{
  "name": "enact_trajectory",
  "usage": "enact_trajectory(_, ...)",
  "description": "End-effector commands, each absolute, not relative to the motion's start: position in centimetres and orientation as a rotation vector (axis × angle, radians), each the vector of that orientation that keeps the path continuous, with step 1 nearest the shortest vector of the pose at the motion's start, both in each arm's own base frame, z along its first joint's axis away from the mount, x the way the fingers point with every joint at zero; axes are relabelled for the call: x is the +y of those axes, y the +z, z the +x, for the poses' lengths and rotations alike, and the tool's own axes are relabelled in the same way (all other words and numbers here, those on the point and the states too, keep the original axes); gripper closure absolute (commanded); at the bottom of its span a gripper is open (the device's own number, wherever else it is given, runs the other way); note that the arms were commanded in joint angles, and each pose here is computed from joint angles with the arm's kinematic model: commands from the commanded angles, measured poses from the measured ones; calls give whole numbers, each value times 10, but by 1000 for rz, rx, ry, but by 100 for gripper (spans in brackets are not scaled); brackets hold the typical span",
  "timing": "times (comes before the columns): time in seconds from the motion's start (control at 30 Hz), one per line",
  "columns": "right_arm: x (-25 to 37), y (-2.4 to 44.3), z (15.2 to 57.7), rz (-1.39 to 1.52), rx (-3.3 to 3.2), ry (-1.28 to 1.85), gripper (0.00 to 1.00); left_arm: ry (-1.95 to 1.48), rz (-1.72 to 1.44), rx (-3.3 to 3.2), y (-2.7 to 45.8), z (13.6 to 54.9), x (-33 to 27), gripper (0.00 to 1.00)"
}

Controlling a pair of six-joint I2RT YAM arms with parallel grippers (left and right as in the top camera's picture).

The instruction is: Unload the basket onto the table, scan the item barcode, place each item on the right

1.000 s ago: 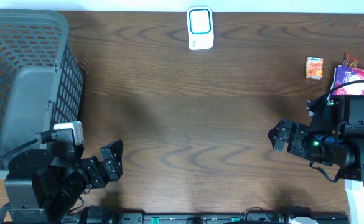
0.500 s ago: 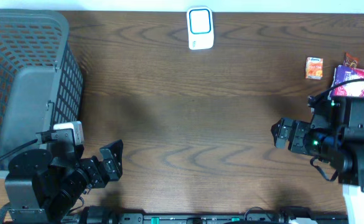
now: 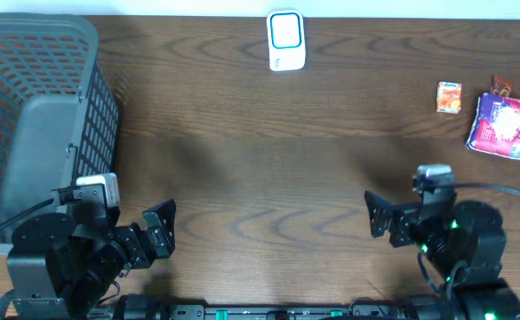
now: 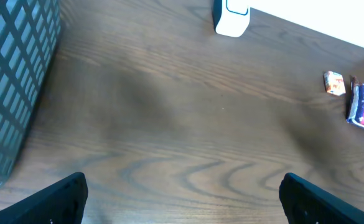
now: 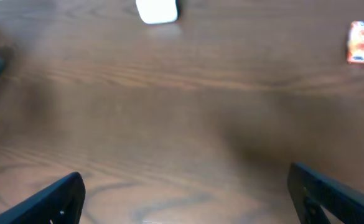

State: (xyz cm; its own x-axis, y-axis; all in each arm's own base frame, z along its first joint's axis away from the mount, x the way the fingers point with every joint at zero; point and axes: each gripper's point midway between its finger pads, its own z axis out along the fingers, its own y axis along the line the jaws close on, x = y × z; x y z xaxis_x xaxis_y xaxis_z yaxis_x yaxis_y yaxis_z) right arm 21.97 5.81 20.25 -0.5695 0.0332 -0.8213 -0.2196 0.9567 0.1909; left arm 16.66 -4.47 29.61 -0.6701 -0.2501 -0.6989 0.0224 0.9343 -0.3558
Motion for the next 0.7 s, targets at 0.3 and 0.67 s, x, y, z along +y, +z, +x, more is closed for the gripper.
enact_trajectory(0.3,65,186,230,-233,1918,321,1,-442,-153,2258,301,166,-46,2)
enact_trajectory(0.67,56,177,235,-207,1734,277,1,-442,-153,2258,301,166,-46,2)
